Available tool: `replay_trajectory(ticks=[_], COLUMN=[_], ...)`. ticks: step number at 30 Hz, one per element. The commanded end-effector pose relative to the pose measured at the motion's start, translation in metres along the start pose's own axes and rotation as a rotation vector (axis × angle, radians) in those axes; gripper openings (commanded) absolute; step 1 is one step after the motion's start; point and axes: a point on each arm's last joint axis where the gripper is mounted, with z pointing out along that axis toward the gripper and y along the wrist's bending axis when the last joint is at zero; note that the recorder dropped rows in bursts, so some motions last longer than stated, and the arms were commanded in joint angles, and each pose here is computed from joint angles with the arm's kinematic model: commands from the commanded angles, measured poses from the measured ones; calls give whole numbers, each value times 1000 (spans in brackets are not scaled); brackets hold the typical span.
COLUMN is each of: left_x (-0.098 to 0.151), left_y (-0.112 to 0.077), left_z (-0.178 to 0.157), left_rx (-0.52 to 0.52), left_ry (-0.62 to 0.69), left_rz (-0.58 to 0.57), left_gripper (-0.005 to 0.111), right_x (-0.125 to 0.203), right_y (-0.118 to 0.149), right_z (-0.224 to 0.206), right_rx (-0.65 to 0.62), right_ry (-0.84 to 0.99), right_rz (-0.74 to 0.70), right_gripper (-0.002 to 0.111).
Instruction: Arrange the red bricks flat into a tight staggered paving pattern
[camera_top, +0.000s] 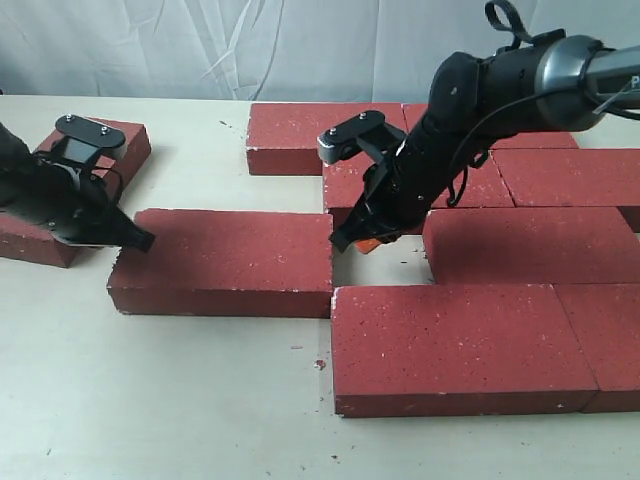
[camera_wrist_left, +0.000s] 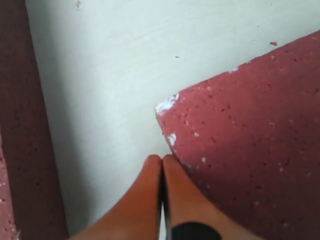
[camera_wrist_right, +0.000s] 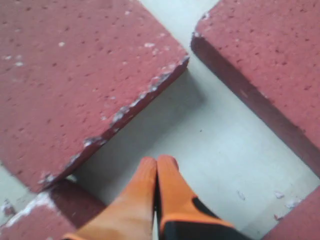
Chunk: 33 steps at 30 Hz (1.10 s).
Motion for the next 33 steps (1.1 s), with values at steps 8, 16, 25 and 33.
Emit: replay_trajectory(ticks=[8, 16, 25, 33], left_x=[-2, 18, 22, 16], left_y=[12, 14, 19, 10], left_z=[-35, -23, -1, 0], left_rx=[24, 133, 111, 158], left_ry=[-25, 126, 139, 93], left_rz=[-41, -79, -111, -65], left_gripper=[0, 0, 0, 0], right_x=[1, 4, -3, -3], right_y=[92, 117, 104, 94], right_z=[-19, 20, 30, 30], right_rx=[-358, -260, -116, -5], right_ry=[59, 141, 98, 134], right_rz=[-460, -673, -657, -639], right_gripper=[0, 0, 0, 0])
